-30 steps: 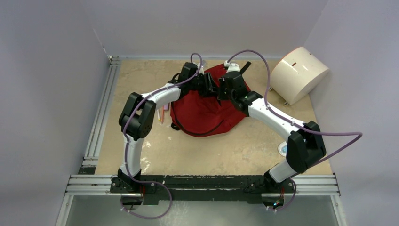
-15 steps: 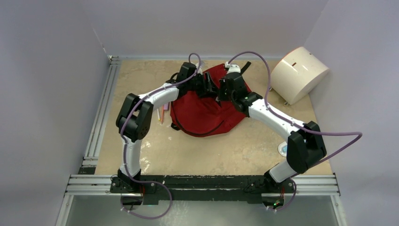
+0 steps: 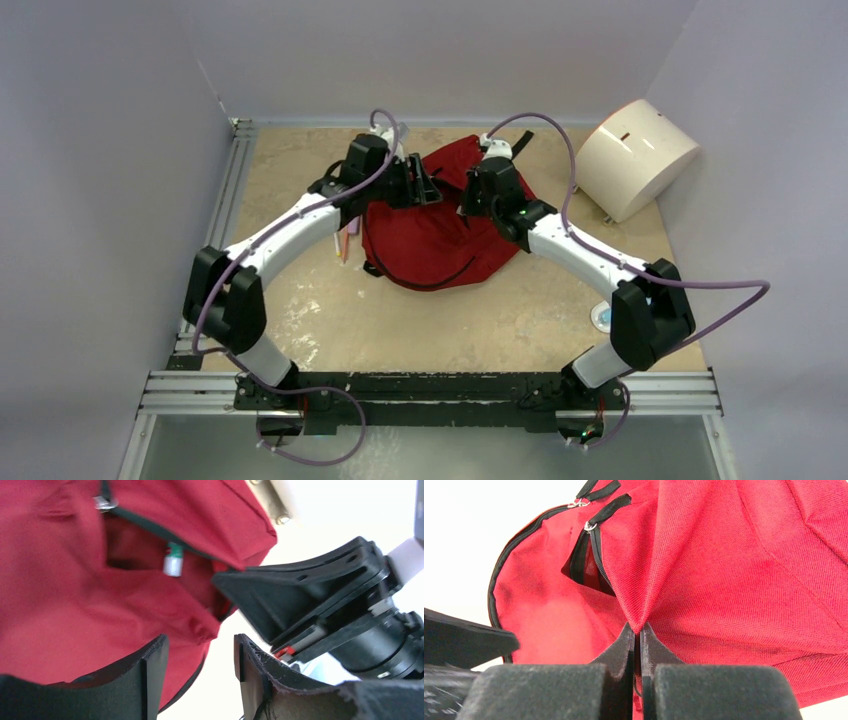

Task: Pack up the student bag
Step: Pick up the stationery from the center of the board.

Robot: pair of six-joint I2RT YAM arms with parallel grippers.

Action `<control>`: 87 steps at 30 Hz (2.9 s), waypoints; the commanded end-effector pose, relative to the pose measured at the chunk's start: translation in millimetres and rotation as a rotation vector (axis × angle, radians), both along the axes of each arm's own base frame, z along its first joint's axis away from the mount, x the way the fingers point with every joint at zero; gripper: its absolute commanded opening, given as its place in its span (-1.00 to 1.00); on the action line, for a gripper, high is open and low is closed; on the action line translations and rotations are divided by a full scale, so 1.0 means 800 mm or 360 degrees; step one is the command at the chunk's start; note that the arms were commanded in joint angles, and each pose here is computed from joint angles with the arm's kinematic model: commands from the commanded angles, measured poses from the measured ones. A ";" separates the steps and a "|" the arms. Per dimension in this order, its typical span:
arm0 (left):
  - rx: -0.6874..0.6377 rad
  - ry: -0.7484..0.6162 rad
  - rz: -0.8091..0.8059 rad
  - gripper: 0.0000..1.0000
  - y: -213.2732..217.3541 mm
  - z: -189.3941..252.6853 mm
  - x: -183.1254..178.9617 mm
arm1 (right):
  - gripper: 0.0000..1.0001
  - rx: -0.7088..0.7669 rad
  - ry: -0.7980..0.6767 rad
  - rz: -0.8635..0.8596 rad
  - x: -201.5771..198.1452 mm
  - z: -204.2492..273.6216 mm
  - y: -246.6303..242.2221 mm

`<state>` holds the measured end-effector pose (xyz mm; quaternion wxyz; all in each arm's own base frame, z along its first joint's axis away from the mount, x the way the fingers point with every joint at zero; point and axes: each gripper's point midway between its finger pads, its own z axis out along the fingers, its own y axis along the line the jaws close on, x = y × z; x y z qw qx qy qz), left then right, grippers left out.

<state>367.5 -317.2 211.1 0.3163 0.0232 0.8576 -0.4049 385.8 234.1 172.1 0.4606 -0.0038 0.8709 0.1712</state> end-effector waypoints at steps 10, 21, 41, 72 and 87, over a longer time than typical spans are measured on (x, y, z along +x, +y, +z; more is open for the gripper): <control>0.0669 0.0218 0.0628 -0.01 0.244 -0.094 0.025 | -1.00 0.0062 -0.0157 -0.0166 0.022 0.041 -0.021; 0.0806 0.0313 0.0526 -0.06 0.253 -0.143 0.093 | -1.00 0.0079 -0.0141 -0.0147 0.017 0.034 -0.028; 0.1075 0.0289 0.0426 -0.08 0.265 -0.185 0.158 | -1.00 0.0114 -0.0115 -0.0129 0.009 0.027 -0.028; 0.1272 0.0284 0.0356 -0.59 0.247 -0.195 0.141 | -1.00 0.0150 -0.0112 -0.0117 0.006 0.028 -0.024; 0.0880 0.0021 0.0387 -0.66 0.217 -0.039 0.108 | -1.00 0.0191 -0.0148 -0.0141 0.008 0.041 -0.025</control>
